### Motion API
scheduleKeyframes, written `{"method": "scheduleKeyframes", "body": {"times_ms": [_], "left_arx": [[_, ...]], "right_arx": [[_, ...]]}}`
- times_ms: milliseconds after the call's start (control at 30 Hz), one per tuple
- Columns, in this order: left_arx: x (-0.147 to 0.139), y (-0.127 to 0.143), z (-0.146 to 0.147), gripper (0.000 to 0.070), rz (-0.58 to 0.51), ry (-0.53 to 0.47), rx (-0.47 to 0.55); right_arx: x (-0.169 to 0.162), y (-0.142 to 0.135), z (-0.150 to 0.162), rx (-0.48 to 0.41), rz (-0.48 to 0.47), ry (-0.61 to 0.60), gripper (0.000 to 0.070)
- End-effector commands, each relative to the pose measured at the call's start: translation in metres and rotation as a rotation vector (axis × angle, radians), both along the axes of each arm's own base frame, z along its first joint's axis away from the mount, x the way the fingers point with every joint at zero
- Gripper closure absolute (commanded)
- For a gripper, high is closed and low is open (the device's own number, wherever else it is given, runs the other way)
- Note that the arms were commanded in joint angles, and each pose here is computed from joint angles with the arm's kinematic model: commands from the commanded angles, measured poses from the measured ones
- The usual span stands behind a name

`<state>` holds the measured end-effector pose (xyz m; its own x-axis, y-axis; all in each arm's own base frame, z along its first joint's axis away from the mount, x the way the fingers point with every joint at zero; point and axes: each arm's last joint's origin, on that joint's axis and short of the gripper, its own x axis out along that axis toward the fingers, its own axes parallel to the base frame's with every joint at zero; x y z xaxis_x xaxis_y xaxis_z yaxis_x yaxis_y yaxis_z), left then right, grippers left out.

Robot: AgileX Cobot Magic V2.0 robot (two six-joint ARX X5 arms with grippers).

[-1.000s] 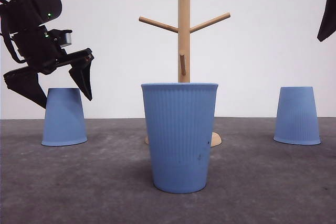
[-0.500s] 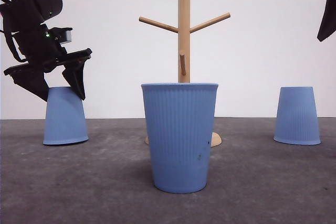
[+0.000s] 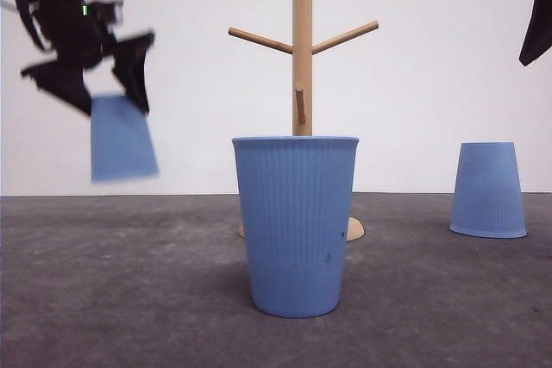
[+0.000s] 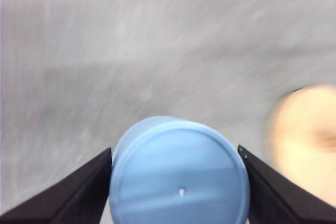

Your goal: Place three cups

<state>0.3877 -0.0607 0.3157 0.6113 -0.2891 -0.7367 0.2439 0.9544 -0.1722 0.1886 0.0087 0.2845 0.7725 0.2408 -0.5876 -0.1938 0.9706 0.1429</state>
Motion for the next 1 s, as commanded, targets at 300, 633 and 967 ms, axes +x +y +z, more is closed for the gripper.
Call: {"method": "scheduleKeyframes", "body": {"times_ms": [300, 633, 967], "left_arx": [[-0.03, 0.011, 0.088, 0.0318, -0.188, -0.241, -0.227], [-0.033, 0.01, 0.108, 0.0318, -0.335, -0.318, -0.464], [-0.019, -0.014, 0.095, 0.0318, -0.381, -0.284, -0.502]], "right_arx": [[0.002, 0.0, 0.004, -0.005, 0.006, -0.018, 0.0055], [0.002, 0.0, 0.004, -0.004, 0.006, -0.016, 0.0055], [0.002, 0.0, 0.004, -0.004, 0.008, -0.017, 0.0055]]}}
